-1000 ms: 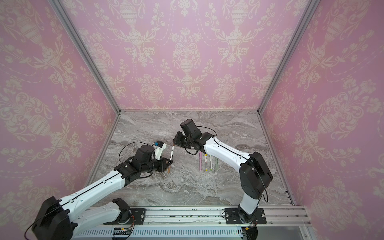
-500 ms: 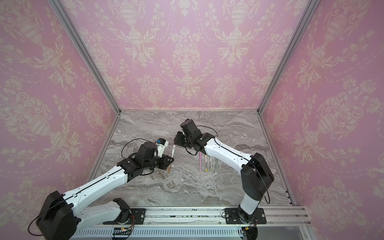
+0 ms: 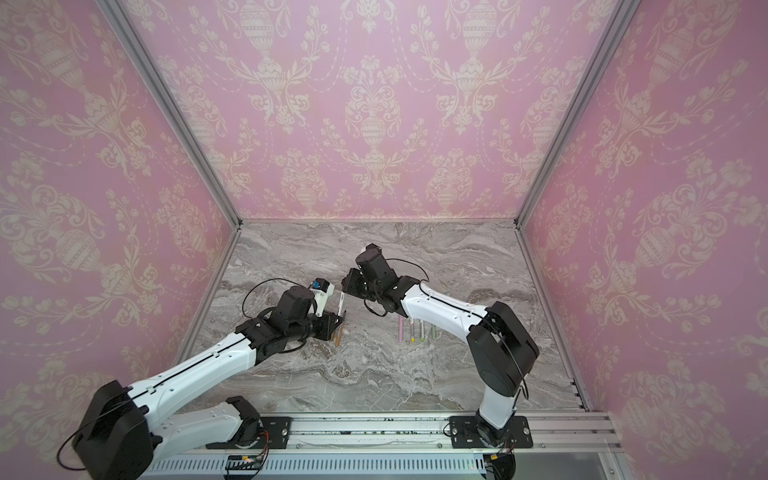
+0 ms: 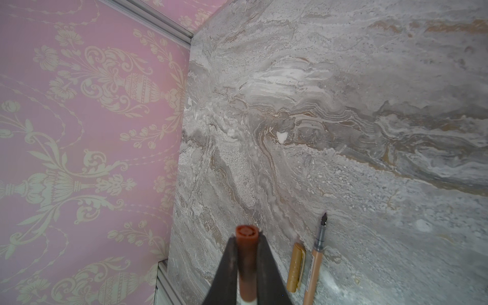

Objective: Insert the pens into the pen caps
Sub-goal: 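Press the red-brown cap down onto the white pen with the right gripper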

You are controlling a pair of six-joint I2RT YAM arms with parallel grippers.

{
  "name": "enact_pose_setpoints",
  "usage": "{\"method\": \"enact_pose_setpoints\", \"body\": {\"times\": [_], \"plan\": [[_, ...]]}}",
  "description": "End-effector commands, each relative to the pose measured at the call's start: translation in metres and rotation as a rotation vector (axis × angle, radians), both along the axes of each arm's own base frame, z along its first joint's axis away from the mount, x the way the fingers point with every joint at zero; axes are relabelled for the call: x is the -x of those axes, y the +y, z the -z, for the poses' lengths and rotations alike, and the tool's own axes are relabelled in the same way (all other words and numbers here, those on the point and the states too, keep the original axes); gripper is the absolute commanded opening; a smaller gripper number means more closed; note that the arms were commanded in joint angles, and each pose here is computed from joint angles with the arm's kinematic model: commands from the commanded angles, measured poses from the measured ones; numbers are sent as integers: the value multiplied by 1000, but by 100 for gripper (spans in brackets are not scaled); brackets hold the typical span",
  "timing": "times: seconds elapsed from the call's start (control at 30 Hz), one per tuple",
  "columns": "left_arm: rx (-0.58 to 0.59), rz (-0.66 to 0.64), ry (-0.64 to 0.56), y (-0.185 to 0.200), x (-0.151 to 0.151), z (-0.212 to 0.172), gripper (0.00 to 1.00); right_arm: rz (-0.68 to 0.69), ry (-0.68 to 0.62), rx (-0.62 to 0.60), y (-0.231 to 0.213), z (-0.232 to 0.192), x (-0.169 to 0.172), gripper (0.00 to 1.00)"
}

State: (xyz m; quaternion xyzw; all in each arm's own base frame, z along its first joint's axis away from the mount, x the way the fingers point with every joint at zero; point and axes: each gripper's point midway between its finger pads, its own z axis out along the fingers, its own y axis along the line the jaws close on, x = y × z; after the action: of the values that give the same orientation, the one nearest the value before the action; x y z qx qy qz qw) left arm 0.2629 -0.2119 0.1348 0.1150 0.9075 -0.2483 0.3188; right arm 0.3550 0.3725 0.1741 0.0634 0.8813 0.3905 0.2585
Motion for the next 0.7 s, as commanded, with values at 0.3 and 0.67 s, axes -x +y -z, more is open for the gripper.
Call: {"method": "enact_pose_setpoints", "body": {"times": [0.3, 0.67], "plan": [[250, -28, -411, -16, -40, -99, 0, -219, 237, 45, -3, 11, 76, 0], [251, -7, -198, -4, 6, -47, 0, -145, -78, 26, -37, -95, 28, 46]]}}
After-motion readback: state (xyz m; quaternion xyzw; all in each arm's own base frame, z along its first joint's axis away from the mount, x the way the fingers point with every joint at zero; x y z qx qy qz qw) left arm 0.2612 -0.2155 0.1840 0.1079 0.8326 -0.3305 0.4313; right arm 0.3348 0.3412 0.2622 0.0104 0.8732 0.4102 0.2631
